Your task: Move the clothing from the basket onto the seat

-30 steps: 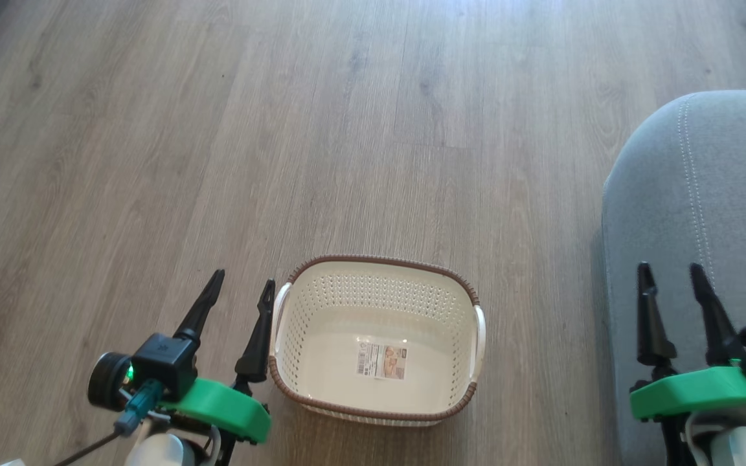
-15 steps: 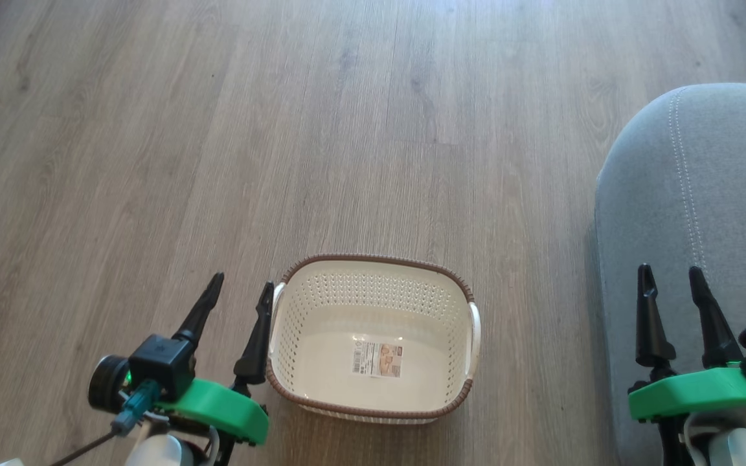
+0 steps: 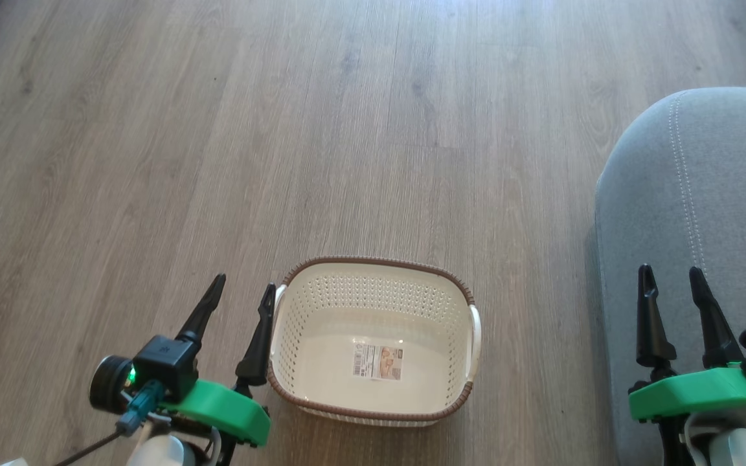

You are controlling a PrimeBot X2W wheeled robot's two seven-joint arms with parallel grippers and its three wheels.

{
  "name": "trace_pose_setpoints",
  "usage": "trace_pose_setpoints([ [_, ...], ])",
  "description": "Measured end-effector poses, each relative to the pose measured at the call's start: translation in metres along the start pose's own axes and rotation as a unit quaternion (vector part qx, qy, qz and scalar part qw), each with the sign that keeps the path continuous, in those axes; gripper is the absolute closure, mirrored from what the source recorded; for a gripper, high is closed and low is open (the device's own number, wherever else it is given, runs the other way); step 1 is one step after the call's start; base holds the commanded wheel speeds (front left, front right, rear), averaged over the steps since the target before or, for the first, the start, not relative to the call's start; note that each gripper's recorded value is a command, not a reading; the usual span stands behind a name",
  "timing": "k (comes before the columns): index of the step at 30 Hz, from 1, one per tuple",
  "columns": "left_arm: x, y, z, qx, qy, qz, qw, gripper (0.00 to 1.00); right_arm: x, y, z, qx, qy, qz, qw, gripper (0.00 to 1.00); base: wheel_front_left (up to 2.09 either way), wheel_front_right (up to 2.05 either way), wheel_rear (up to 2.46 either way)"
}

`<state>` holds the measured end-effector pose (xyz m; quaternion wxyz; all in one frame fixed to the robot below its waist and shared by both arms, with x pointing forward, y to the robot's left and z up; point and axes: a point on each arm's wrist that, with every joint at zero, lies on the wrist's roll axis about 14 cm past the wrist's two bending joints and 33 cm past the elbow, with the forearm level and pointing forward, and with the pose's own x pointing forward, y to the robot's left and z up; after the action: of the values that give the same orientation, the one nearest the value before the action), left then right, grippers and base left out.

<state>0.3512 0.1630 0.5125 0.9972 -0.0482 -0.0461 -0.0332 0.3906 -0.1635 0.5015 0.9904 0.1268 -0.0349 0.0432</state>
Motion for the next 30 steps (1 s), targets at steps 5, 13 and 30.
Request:
trace_pose_setpoints([
  [5,0.001,-0.001,0.000,0.001,0.001,-0.002,1.000,0.00,-0.001,-0.002,0.000,0.000,0.000,-0.003,1.000,0.00,0.00,0.00,0.00],
  [13,0.002,-0.004,-0.002,0.002,0.002,-0.006,1.000,0.00,-0.002,-0.004,0.000,0.000,0.001,-0.006,1.000,0.00,0.00,0.00,0.00],
  [30,-0.010,0.001,-0.027,-0.014,0.045,0.005,0.999,1.00,-0.010,-0.006,-0.019,0.004,0.032,-0.013,0.999,1.00,0.00,0.00,0.00],
])
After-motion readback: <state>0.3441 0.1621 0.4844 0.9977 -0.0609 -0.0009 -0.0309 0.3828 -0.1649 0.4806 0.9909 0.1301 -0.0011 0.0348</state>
